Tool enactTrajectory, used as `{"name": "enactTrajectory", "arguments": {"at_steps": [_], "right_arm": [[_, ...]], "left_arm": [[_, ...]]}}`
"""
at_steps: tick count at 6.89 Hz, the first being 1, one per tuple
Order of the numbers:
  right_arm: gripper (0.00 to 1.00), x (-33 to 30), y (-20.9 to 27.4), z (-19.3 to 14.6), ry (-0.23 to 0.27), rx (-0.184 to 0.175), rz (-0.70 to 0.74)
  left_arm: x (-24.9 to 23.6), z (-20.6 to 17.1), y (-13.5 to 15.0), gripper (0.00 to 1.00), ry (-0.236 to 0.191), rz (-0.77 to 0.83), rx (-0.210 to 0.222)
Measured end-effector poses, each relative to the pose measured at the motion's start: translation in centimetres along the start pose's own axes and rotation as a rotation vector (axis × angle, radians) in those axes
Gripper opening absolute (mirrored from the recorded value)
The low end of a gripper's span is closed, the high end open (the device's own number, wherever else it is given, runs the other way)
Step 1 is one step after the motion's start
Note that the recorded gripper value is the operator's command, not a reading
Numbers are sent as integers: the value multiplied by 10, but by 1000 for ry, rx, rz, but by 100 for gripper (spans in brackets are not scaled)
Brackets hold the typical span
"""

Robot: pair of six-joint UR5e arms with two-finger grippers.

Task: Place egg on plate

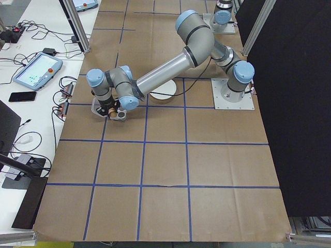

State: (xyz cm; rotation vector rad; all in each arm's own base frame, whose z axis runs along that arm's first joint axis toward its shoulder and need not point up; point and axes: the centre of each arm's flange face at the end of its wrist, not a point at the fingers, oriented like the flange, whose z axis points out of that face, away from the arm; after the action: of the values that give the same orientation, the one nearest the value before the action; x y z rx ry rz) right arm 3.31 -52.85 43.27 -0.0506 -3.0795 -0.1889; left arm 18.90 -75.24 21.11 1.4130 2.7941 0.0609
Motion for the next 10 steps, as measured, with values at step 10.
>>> {"name": "enactTrajectory", "arguments": {"at_steps": [10], "right_arm": [[100, 0, 0, 0, 0, 0, 0]], "left_arm": [[69, -107, 1, 18, 32, -141, -23]]}}
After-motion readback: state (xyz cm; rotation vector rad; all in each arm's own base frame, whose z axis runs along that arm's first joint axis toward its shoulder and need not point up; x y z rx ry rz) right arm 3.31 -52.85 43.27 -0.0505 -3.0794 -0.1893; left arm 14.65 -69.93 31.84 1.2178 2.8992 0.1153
